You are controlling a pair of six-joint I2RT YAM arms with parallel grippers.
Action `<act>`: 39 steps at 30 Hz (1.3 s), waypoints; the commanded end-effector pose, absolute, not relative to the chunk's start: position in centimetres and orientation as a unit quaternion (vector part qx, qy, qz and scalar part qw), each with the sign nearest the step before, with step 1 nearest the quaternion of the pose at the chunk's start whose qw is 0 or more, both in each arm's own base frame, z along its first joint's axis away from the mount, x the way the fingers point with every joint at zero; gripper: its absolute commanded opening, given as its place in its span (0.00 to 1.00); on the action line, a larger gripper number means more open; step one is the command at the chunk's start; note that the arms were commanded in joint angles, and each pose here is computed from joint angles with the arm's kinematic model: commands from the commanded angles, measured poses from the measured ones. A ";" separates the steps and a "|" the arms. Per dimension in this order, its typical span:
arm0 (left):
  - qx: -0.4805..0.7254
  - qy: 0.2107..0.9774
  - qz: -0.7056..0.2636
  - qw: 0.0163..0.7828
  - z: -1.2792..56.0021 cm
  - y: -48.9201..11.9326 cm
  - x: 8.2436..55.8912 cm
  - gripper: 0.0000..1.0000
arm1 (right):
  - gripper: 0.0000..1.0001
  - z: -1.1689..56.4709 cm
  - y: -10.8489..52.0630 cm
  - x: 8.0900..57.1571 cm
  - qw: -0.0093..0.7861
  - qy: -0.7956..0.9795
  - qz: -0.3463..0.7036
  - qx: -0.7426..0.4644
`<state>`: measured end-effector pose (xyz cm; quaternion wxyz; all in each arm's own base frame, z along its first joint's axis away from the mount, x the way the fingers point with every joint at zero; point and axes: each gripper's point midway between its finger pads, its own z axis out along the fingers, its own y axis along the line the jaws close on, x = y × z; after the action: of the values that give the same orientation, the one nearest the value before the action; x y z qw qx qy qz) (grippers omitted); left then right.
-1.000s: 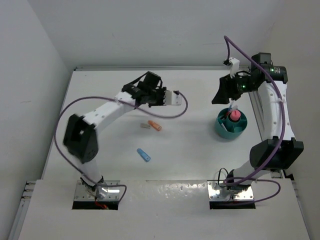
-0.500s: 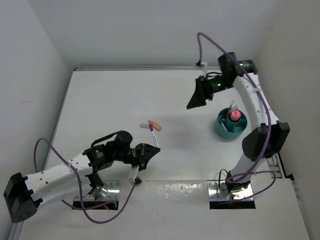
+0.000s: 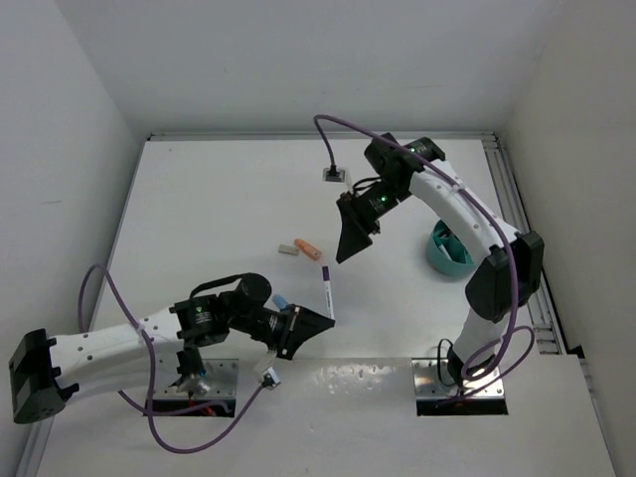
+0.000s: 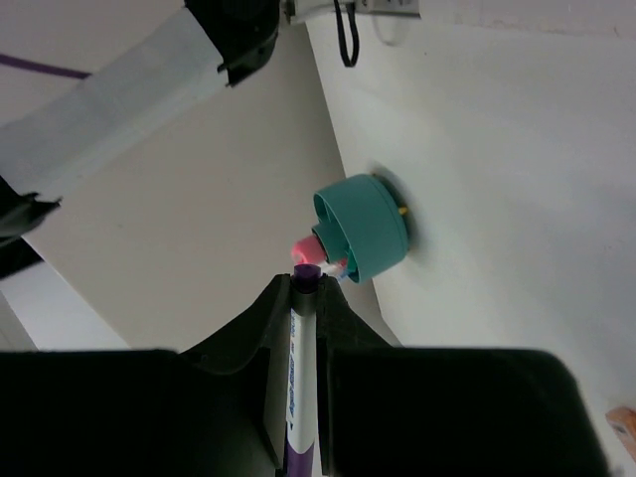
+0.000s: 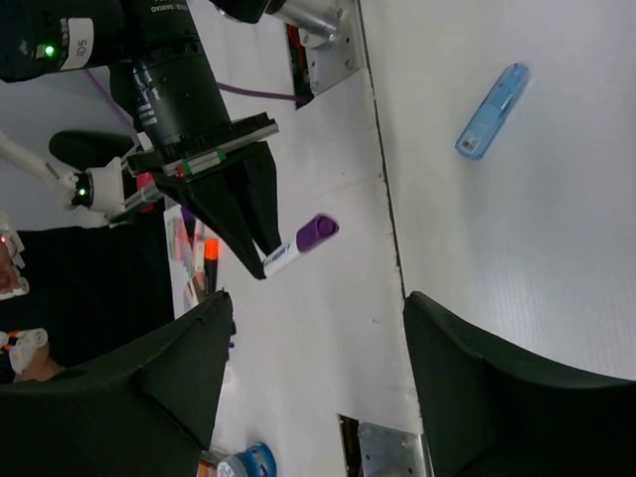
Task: Sort the stationery into containers
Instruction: Pick up the pen from the center of the board.
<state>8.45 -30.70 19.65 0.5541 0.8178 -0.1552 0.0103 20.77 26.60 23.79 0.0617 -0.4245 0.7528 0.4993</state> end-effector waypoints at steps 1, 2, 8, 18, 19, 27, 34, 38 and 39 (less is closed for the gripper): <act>0.727 -0.361 0.143 0.566 23.4 -32.3 6.2 0.00 | 0.68 24.2 26.4 17.5 -0.017 0.759 0.506 -0.408; 0.725 -0.364 0.143 0.567 23.6 -32.5 6.0 0.00 | 0.67 23.8 26.4 17.3 -0.029 0.760 0.507 -0.406; 0.723 -0.359 0.155 0.569 24.4 -33.4 6.4 0.00 | 0.63 23.5 27.0 16.3 -0.051 0.750 0.513 -0.414; 0.729 -0.351 0.168 0.563 24.1 -33.3 7.0 0.00 | 0.45 22.5 27.8 14.3 -0.087 0.739 0.512 -0.429; 0.730 -0.350 0.170 0.562 24.1 -33.3 7.1 0.00 | 0.41 22.5 27.9 14.3 -0.088 0.739 0.513 -0.428; 0.744 -0.332 0.186 0.549 23.4 -32.8 8.3 0.00 | 0.04 22.9 28.4 14.2 -0.088 0.733 0.520 -0.430; 0.741 -0.296 0.186 0.573 23.7 -32.4 8.7 1.00 | 0.00 23.8 27.2 15.6 -0.056 0.744 0.518 -0.418; 0.746 -0.246 0.174 0.594 25.0 -31.4 9.1 1.00 | 0.00 24.4 23.9 19.0 0.029 0.767 0.469 -0.436; 0.753 -0.208 0.153 0.606 25.3 -31.1 9.3 1.00 | 0.00 24.8 22.4 20.6 0.062 0.778 0.452 -0.432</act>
<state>9.47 -31.39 21.97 0.5840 0.7915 -0.1584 0.0858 20.94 27.31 20.90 0.0320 -0.4416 0.7503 0.4909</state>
